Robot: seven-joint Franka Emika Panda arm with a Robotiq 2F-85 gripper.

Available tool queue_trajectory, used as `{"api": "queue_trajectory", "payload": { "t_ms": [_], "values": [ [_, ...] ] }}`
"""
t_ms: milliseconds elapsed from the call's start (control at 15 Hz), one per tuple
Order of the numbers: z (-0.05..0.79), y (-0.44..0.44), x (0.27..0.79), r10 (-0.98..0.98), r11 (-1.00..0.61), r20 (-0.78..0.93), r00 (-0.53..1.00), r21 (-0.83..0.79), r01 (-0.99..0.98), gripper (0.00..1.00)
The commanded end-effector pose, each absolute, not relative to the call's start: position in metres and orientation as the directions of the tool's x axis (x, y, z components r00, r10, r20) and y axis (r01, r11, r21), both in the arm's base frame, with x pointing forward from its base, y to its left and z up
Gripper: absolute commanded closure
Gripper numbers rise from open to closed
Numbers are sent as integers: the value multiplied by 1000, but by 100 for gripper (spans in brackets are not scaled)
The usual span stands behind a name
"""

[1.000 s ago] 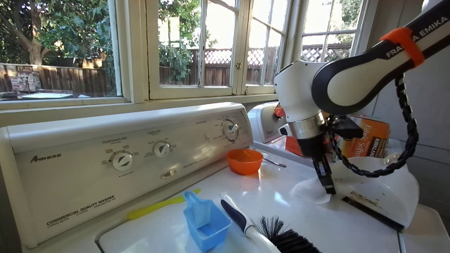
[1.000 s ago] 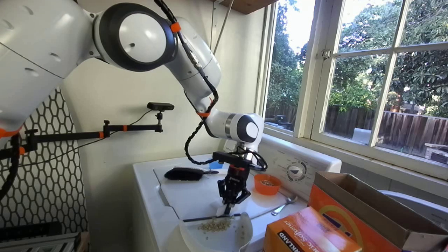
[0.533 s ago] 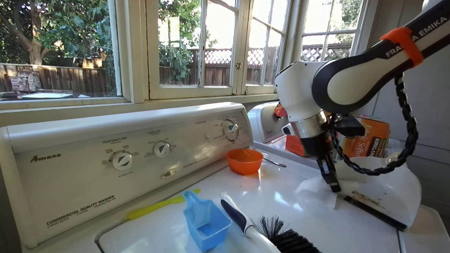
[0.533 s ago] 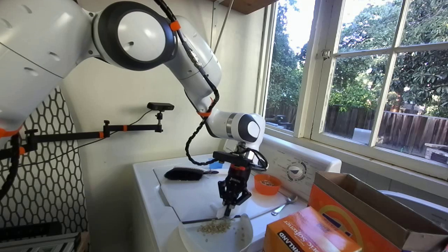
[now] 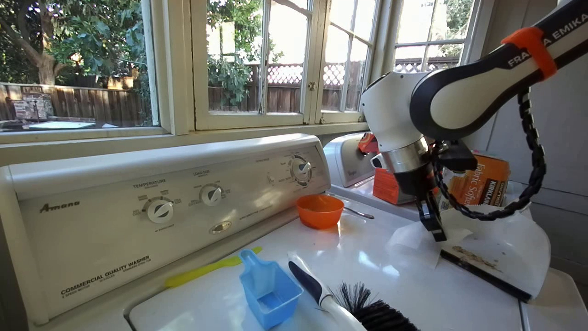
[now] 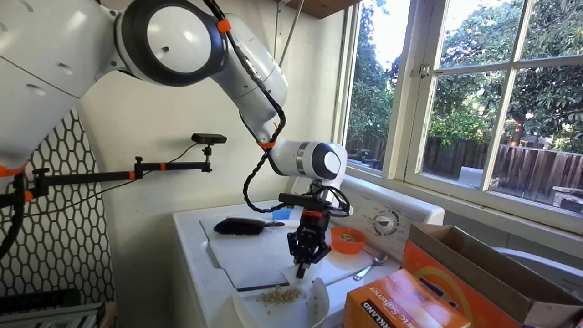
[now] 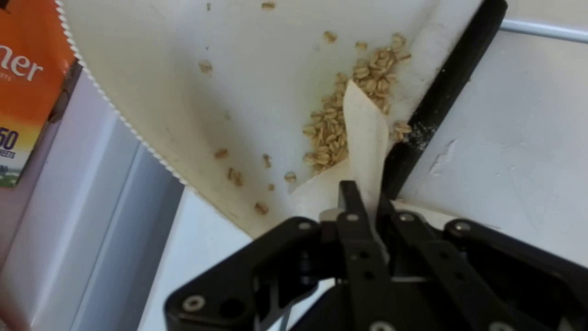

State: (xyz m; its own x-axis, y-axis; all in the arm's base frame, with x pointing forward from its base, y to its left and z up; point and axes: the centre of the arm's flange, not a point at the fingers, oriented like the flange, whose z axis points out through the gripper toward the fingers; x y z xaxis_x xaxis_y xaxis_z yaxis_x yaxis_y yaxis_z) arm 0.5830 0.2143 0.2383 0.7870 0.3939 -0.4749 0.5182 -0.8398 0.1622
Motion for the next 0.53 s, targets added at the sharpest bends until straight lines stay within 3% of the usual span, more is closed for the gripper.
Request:
{"api": "queue_trajectory", "payload": {
  "t_ms": [0, 467],
  "values": [
    [256, 219, 582, 381, -841, -453, 806, 191, 505, 97],
    [283, 250, 592, 457, -846, -339, 822, 120, 520, 97]
  ]
}}
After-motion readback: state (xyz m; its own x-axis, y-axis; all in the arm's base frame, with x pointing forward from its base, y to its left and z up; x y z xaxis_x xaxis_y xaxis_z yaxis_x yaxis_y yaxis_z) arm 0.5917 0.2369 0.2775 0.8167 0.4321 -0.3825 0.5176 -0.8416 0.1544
